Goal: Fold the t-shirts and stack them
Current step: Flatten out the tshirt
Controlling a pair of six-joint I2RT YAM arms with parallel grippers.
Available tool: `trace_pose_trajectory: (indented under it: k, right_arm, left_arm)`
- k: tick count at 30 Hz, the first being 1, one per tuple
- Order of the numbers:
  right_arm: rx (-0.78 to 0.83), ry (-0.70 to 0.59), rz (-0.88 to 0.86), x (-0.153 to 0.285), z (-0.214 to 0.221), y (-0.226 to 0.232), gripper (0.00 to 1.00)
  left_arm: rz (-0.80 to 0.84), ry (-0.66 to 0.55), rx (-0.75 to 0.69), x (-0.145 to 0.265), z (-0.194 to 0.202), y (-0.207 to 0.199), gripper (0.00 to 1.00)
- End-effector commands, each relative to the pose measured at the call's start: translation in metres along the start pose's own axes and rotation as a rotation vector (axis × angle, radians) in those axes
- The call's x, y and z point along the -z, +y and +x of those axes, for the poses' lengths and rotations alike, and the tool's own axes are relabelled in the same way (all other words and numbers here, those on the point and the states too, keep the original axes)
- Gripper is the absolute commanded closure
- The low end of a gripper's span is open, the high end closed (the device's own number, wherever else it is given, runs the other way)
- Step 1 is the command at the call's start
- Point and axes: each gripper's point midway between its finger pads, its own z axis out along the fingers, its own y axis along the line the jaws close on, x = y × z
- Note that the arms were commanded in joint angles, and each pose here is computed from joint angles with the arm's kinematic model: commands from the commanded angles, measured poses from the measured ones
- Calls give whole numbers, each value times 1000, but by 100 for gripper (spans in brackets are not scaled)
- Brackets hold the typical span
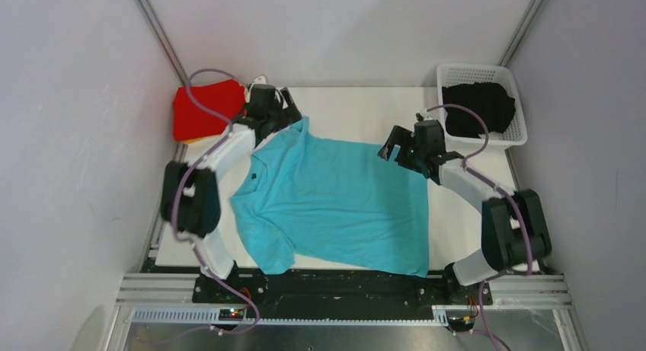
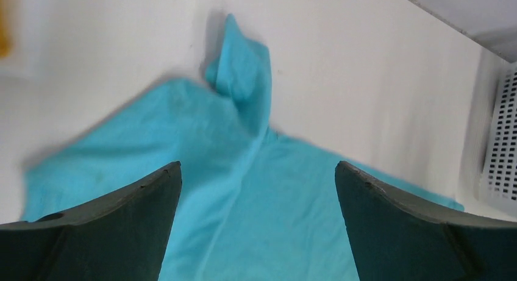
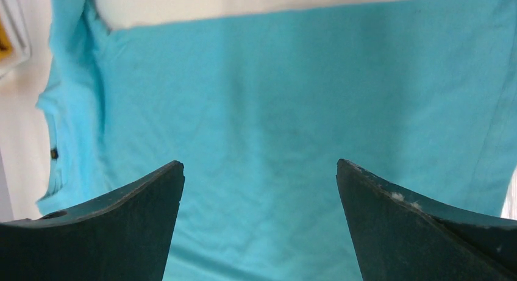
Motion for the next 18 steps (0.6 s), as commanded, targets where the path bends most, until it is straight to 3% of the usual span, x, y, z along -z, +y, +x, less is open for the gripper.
trace_pose_trajectory:
  k: [1, 5, 14, 18]
  right_arm:
    - [-32, -37, -64, -31, -38, 4, 0]
    - [-79, 5, -74, -59, -41, -5, 1]
    - [-166, 94, -39, -96, -24, -30, 0]
    - [-210, 119, -3, -99, -20, -46, 1]
  left_arm:
    - [69, 125, -22, -69, 4, -5, 0]
    - [85, 188, 47, -108, 12, 2, 0]
    - [81, 293, 85, -140, 47, 19, 0]
    - [1, 296, 128, -143, 56, 43, 0]
